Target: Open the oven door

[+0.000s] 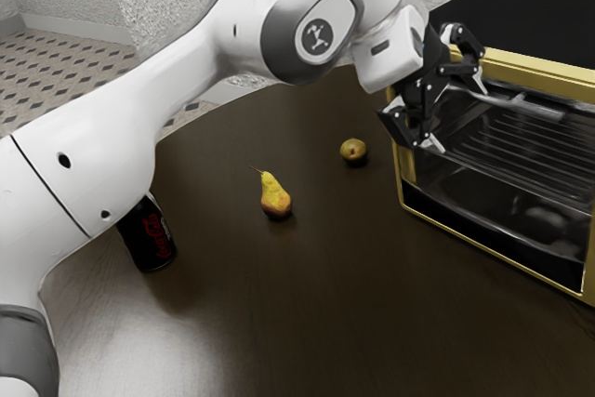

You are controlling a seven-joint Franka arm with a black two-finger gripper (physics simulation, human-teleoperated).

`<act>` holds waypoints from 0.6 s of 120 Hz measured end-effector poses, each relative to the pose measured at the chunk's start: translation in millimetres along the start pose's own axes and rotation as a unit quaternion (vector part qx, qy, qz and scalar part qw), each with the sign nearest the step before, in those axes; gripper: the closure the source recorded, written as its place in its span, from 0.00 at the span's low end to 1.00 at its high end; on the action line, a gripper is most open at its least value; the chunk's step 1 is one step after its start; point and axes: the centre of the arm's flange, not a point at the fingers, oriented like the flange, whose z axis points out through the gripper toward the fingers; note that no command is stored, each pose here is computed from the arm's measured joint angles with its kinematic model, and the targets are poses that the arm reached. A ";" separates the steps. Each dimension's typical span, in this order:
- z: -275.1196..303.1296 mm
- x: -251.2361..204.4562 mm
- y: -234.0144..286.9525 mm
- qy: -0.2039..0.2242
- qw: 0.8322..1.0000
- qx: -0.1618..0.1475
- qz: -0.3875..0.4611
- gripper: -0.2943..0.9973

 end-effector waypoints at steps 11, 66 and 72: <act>-11.5 11.3 15.1 -0.008 1.000 -0.011 0.004 0.25; -388.0 -57.6 126.7 -0.121 0.967 0.161 -0.158 0.25; -346.0 -109.2 120.8 -0.141 0.952 0.095 -0.253 0.25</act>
